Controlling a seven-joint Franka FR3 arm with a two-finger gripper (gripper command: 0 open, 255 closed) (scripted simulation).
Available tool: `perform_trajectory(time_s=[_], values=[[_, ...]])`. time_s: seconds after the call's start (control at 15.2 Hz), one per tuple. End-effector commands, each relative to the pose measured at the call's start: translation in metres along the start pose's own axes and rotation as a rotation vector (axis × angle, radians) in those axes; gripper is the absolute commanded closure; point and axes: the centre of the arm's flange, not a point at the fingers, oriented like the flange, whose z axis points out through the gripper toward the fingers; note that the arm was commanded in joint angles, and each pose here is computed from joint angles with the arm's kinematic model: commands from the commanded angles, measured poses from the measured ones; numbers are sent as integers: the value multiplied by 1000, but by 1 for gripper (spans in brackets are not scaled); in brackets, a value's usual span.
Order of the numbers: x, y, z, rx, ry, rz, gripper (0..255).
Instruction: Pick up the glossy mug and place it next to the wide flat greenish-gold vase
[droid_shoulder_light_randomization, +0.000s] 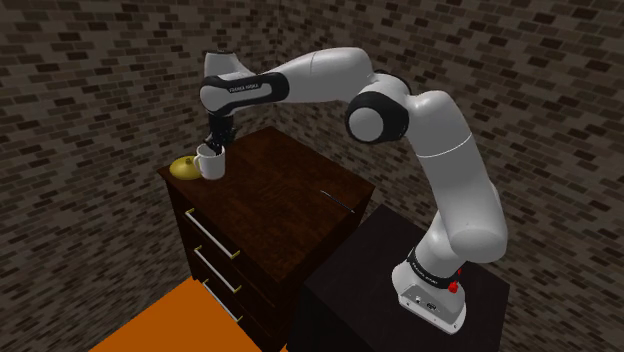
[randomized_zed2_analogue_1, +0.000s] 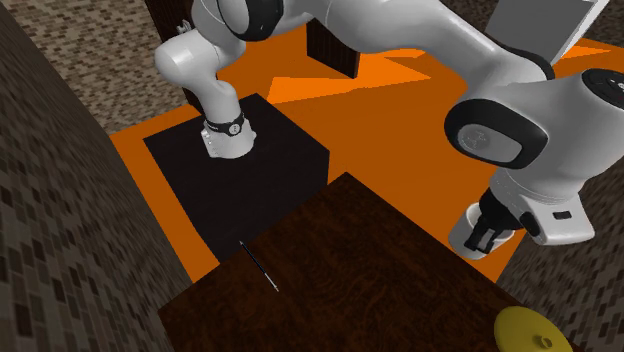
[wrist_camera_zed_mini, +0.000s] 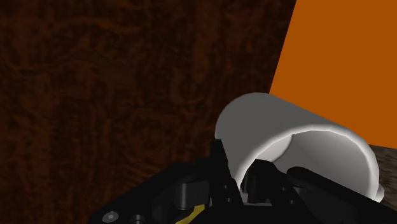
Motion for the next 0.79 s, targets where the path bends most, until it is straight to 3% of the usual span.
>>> perform_trajectory(time_s=[0.0, 0.73], values=[[-1, 1, 9, 0, 1, 0, 255], [-3, 4, 67, 0, 1, 0, 255]])
